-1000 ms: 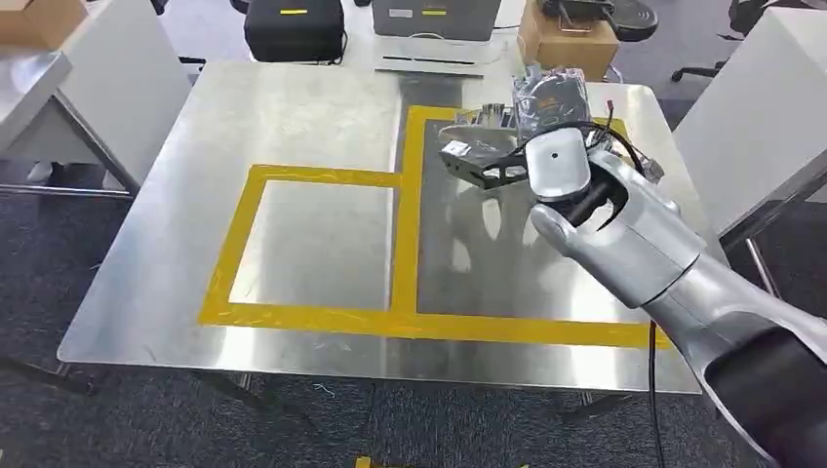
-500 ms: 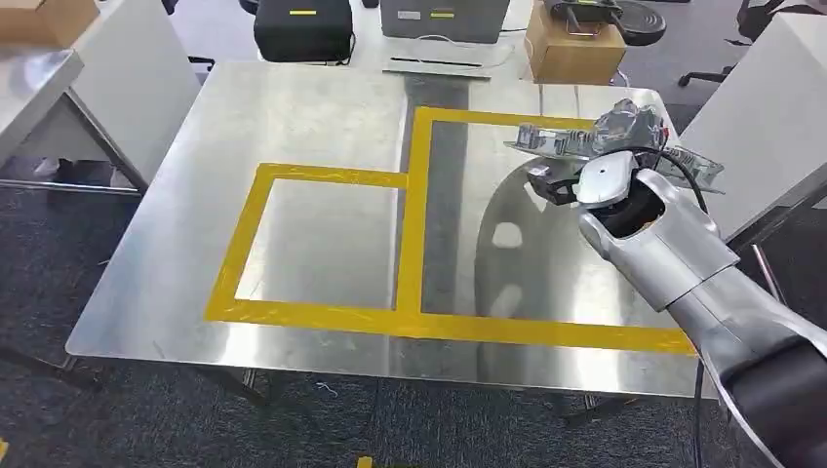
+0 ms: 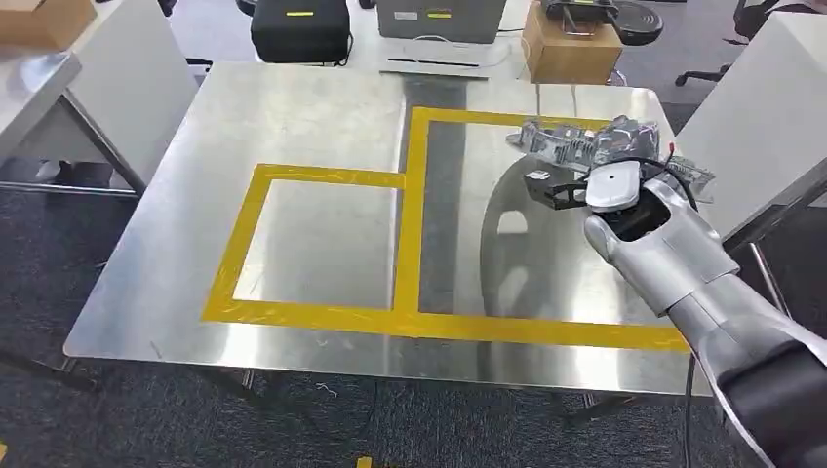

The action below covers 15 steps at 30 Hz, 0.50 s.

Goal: Take the parts from the cabinet and place them on the table.

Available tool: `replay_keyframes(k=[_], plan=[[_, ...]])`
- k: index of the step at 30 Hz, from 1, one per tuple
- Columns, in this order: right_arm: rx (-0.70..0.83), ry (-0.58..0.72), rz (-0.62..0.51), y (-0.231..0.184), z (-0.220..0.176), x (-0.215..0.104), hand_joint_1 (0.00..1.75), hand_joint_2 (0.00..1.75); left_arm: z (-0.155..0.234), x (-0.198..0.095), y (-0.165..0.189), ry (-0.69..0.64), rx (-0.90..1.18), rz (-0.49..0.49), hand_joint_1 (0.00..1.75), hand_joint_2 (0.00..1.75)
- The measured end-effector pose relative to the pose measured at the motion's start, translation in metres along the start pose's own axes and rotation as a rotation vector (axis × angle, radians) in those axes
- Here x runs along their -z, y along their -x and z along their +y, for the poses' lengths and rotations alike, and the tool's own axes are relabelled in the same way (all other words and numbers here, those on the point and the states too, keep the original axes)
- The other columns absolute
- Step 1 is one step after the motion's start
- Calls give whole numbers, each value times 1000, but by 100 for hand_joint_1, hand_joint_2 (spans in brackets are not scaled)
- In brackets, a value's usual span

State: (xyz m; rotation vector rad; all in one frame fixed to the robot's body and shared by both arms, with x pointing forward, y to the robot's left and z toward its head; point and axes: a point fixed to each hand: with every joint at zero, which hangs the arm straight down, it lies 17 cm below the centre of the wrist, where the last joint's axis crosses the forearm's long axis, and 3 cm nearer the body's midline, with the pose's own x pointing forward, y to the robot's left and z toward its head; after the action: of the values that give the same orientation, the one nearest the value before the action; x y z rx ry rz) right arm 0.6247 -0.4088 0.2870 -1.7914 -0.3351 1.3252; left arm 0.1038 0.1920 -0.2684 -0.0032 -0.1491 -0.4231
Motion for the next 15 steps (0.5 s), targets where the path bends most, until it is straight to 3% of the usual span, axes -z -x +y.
replay_keyframes(k=[7, 15], plan=[[57, 46, -70, -27, -17, -7, 175, 175, 1, 0, -1, -1, 1, -1, 0, 175], [174, 155, -283, -118, -86, -58, 175, 175, 3, 0, -1, -8, -20, 3, 0, 175]])
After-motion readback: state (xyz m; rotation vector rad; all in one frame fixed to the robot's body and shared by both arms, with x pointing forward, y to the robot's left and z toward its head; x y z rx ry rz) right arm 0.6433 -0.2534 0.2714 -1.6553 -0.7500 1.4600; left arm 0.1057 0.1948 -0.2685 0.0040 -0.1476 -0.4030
